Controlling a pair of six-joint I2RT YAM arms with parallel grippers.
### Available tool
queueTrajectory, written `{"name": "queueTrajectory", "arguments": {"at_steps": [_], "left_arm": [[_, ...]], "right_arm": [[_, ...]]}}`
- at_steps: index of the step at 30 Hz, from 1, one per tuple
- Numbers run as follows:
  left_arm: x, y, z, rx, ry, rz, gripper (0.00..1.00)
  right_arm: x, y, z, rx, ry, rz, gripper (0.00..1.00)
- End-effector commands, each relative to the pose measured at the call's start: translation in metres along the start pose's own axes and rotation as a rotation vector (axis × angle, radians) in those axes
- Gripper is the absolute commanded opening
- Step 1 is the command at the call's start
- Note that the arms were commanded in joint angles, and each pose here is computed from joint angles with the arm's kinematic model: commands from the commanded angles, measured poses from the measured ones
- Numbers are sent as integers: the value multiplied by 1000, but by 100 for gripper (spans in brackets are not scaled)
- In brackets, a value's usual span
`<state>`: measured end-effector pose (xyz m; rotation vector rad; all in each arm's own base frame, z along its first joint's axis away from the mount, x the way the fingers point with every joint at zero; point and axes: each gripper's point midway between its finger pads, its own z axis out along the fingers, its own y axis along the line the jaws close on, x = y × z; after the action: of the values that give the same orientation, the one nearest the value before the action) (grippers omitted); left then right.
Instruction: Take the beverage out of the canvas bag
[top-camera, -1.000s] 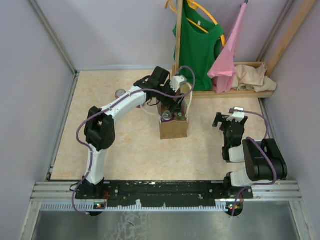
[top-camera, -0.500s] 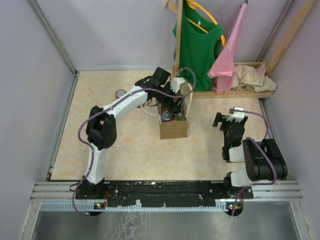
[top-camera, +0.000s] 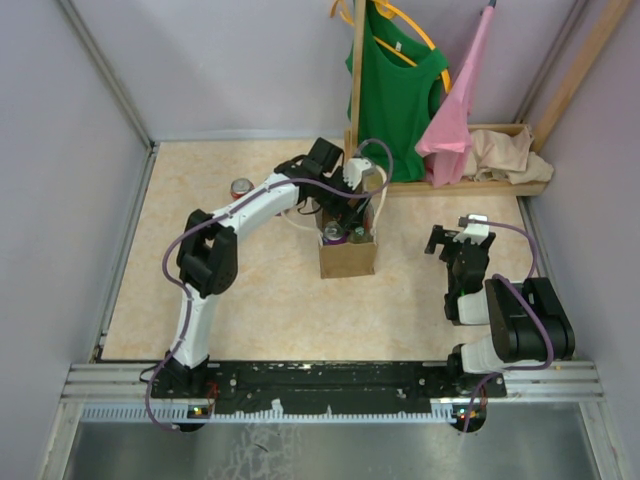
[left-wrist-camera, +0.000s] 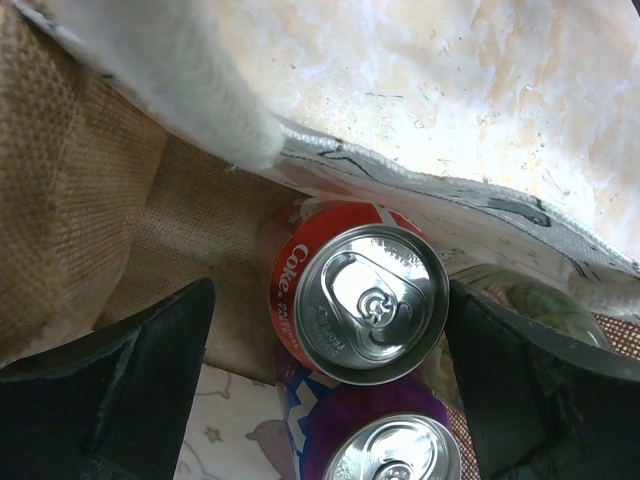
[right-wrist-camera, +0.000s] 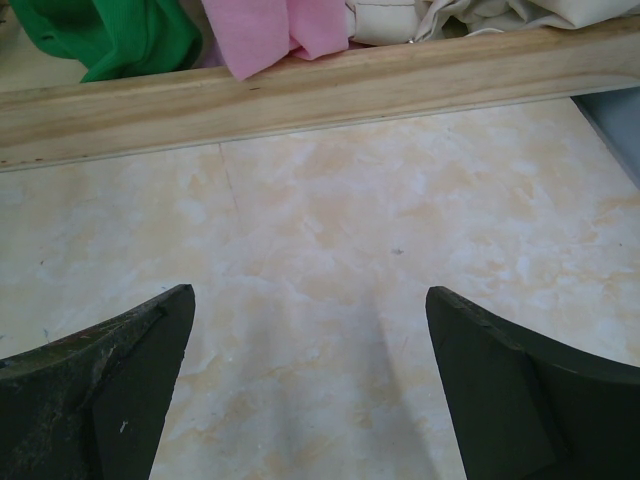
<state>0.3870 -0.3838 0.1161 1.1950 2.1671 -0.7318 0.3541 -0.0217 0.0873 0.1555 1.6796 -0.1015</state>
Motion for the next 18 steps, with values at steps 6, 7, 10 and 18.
{"name": "queueTrajectory", "arguments": {"at_steps": [6, 7, 10, 18], "left_arm": [[15, 0, 20, 21, 34, -1, 92], [15, 0, 21, 23, 36, -5, 89], [19, 0, 23, 32, 45, -10, 80], [22, 1, 24, 23, 59, -10, 24]], "right_arm": [[-21, 1, 6, 2, -70, 14, 99], [-21, 1, 6, 3, -70, 14, 99], [-21, 1, 6, 2, -70, 14, 99], [-21, 1, 6, 3, -70, 15, 99]]}}
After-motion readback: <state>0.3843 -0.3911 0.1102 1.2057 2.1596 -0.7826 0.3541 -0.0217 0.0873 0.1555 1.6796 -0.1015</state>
